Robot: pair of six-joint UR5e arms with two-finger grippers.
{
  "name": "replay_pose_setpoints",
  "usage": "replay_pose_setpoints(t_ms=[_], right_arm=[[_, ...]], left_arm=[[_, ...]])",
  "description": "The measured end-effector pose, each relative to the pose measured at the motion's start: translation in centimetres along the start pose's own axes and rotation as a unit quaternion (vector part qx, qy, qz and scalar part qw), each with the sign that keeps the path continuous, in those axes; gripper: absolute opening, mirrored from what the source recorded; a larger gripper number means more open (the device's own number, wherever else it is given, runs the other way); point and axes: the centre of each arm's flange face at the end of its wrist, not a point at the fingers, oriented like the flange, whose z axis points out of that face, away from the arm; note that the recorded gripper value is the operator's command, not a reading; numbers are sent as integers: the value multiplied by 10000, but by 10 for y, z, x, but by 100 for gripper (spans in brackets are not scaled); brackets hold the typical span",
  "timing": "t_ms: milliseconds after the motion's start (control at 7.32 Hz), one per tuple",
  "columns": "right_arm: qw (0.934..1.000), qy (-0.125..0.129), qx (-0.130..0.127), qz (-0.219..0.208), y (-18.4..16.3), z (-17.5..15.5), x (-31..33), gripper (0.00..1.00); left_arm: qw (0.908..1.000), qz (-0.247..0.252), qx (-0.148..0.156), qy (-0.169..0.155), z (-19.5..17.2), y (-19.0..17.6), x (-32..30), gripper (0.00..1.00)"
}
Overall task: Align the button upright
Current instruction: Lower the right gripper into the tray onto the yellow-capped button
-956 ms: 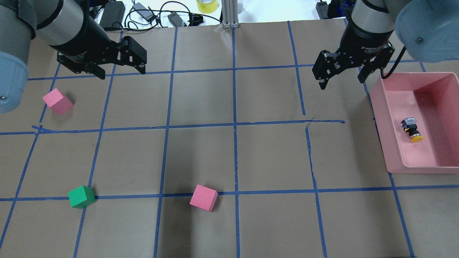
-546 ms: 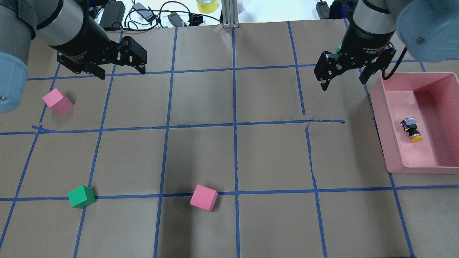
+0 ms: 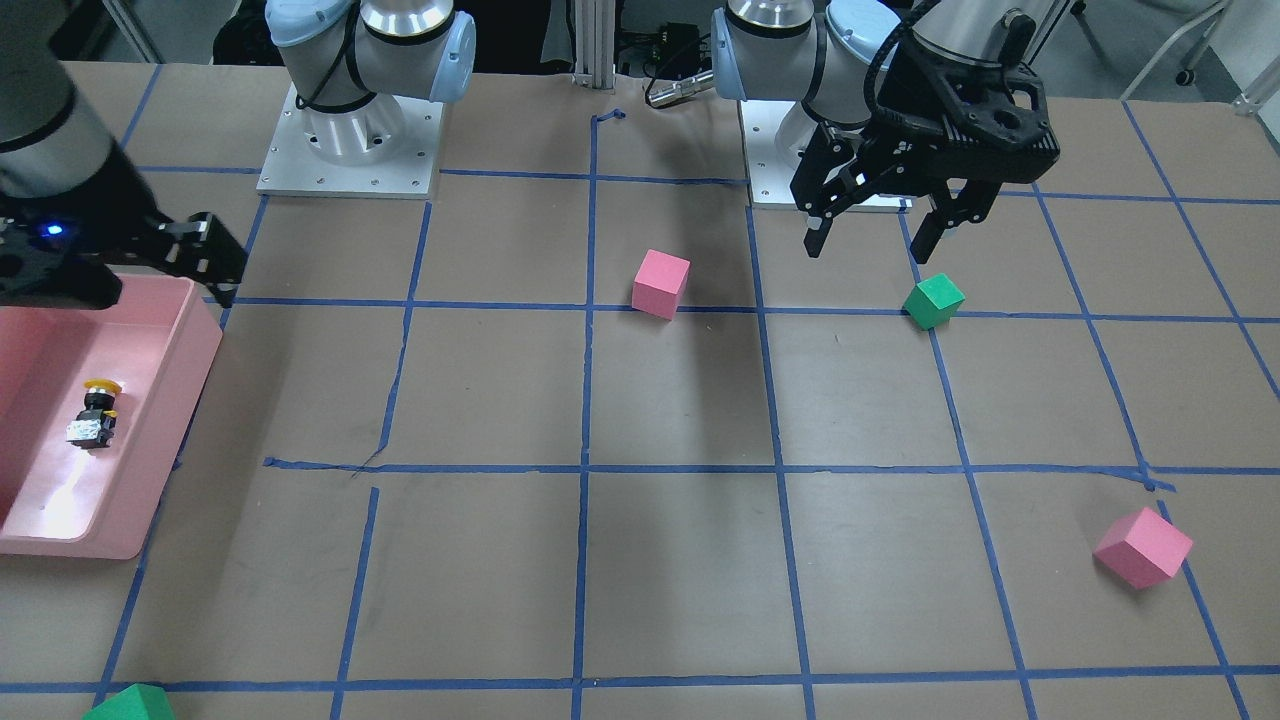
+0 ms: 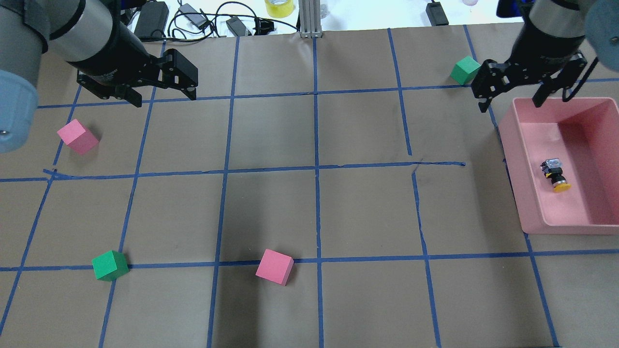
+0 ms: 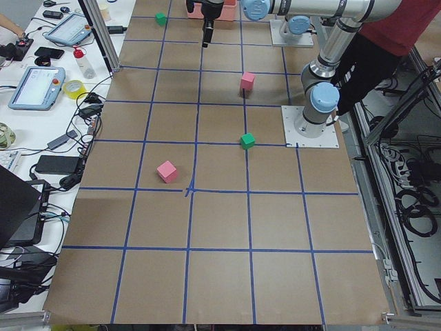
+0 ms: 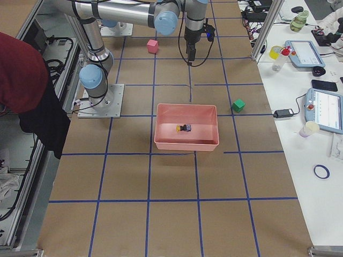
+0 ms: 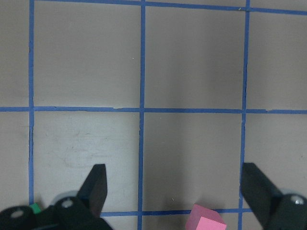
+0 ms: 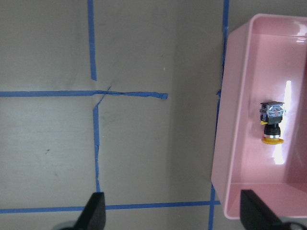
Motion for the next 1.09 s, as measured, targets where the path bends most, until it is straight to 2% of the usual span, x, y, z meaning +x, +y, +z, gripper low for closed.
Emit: replay_pose_setpoints(t_ms=[273,546,819,1093], right_arm=[[9996,-86,-151,237,0,27,75,100],[9993,-96,-32,370,4,72,147,100],[9990,-33,124,436,7,126,188,100],[9985,-46,115,527,1,169,201,100]], left_arm=[[10000,-1,0,-2,0,0,0,100],[10000,1,0,-7,0,0,0,100],[10000,3,4,-7,0,0,0,100],[10000,2,2,-7,0,0,0,100]])
